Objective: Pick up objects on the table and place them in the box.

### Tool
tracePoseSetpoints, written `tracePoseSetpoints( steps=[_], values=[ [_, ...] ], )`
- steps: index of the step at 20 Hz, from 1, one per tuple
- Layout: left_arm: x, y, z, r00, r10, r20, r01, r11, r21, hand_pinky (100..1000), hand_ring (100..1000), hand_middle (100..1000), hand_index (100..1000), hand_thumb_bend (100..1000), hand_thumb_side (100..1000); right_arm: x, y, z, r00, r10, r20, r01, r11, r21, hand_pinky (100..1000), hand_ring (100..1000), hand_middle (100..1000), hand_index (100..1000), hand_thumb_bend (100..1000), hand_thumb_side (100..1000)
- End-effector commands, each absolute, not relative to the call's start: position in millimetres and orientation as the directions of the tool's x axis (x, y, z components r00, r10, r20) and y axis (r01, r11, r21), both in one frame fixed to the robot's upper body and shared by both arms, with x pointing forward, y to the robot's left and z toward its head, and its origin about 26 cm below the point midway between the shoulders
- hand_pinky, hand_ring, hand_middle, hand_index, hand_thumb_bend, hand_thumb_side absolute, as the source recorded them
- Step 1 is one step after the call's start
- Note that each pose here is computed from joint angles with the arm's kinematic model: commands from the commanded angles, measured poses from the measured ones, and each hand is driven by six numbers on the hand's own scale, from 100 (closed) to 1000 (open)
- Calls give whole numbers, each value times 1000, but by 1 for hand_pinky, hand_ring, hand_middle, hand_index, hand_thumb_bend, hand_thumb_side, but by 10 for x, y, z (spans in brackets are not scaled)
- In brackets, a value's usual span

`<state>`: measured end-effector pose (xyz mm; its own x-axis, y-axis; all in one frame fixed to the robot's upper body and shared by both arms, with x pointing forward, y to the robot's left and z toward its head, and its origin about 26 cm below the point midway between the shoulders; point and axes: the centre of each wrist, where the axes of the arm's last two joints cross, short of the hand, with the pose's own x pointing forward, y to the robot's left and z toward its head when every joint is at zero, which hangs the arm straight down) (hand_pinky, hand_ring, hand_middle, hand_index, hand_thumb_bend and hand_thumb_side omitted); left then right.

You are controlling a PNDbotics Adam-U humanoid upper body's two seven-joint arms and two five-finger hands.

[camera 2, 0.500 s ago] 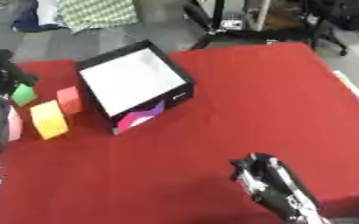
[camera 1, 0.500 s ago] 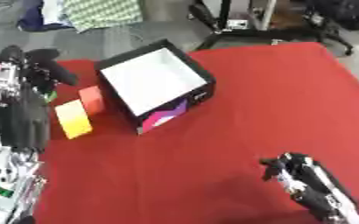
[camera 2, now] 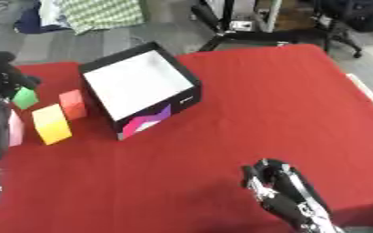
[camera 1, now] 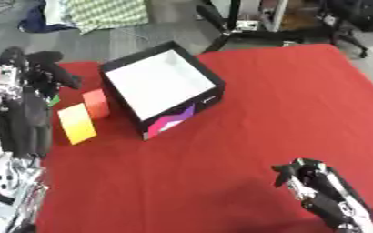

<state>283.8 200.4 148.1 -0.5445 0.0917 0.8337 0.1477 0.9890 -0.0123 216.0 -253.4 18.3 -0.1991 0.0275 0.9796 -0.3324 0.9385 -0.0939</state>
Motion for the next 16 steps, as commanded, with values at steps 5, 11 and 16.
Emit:
tracePoseSetpoints(
  steps=[5,11,16],
  values=[
    [2868,2295,1635,-639,-162,752,59,964,258,690,516,510,750,100,636,2162,-2586,238,-197,51,979,-297,948,-109,839,466,234,452,100,242],
    [2798,2903,1757,-569,-775,275,-73,381,922,805,743,761,956,100,516,2159,-2588,239,-187,57,981,-292,950,-110,839,467,235,453,100,238],
    [2748,3093,1856,-434,-901,24,118,-31,993,798,757,785,973,100,620,2153,-2588,234,-182,60,981,-301,947,-113,839,467,234,453,100,238]
  ],
)
